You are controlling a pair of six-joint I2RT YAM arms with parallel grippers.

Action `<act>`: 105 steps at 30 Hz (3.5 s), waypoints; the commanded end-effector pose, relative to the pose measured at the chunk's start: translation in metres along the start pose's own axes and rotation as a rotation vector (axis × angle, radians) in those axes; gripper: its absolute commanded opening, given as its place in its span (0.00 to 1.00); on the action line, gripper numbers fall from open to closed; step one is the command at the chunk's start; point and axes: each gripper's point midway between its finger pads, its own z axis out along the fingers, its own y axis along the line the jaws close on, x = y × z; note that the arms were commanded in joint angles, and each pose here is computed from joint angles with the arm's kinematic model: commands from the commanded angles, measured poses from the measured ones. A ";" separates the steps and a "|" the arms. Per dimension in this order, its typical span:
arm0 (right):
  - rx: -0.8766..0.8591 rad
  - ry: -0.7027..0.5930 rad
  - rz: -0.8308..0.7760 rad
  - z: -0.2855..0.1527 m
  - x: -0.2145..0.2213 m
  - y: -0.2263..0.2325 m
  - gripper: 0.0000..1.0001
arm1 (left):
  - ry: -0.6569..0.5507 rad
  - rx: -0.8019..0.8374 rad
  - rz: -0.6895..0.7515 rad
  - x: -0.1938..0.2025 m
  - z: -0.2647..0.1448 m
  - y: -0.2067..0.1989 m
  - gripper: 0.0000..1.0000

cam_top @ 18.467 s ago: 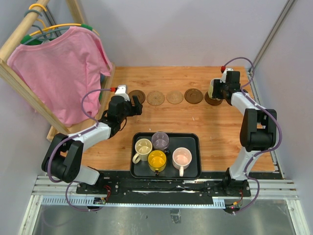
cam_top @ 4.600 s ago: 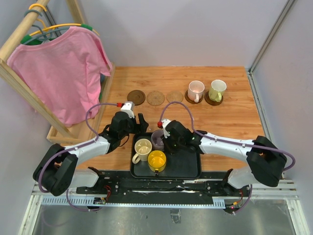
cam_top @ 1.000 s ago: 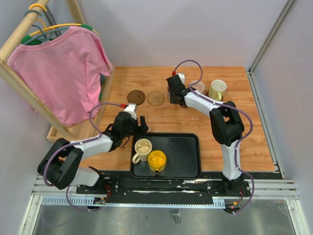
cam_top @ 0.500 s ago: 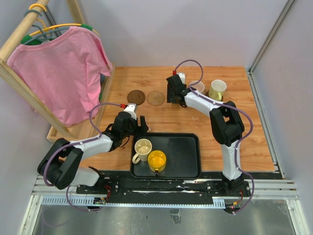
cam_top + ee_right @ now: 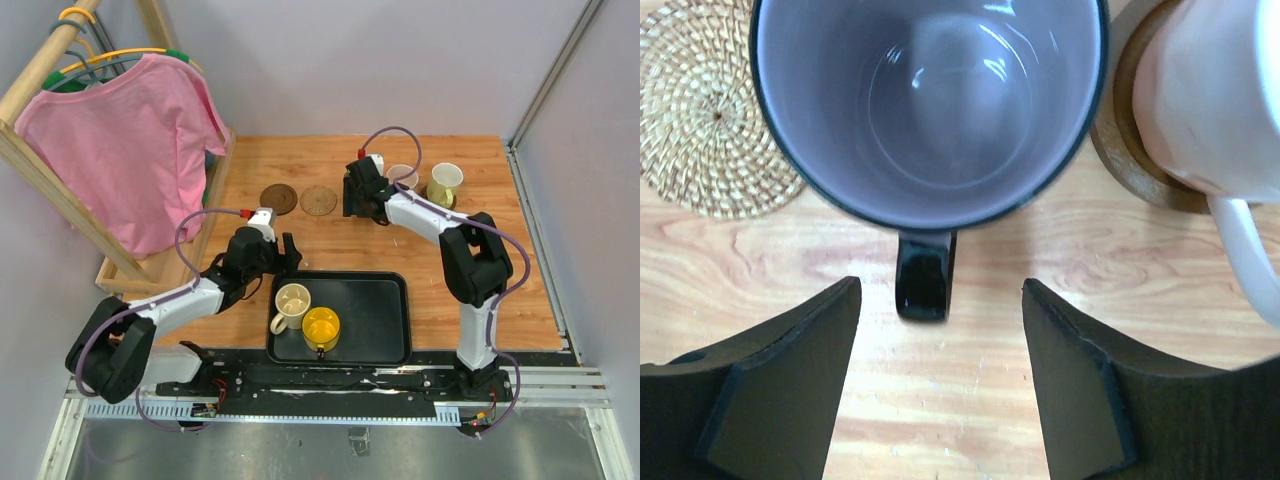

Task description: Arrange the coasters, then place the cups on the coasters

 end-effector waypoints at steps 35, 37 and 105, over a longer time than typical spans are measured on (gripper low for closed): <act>-0.118 -0.187 -0.004 -0.145 0.014 -0.063 0.99 | 0.366 -0.077 -0.101 0.053 -0.140 -0.048 1.00; -0.122 -0.197 0.002 -0.147 0.015 -0.065 0.99 | 0.374 -0.080 -0.105 0.057 -0.142 -0.049 1.00; -0.233 -0.118 0.050 -0.134 0.042 -0.046 0.99 | 0.142 -0.105 0.158 0.060 -0.071 -0.050 0.01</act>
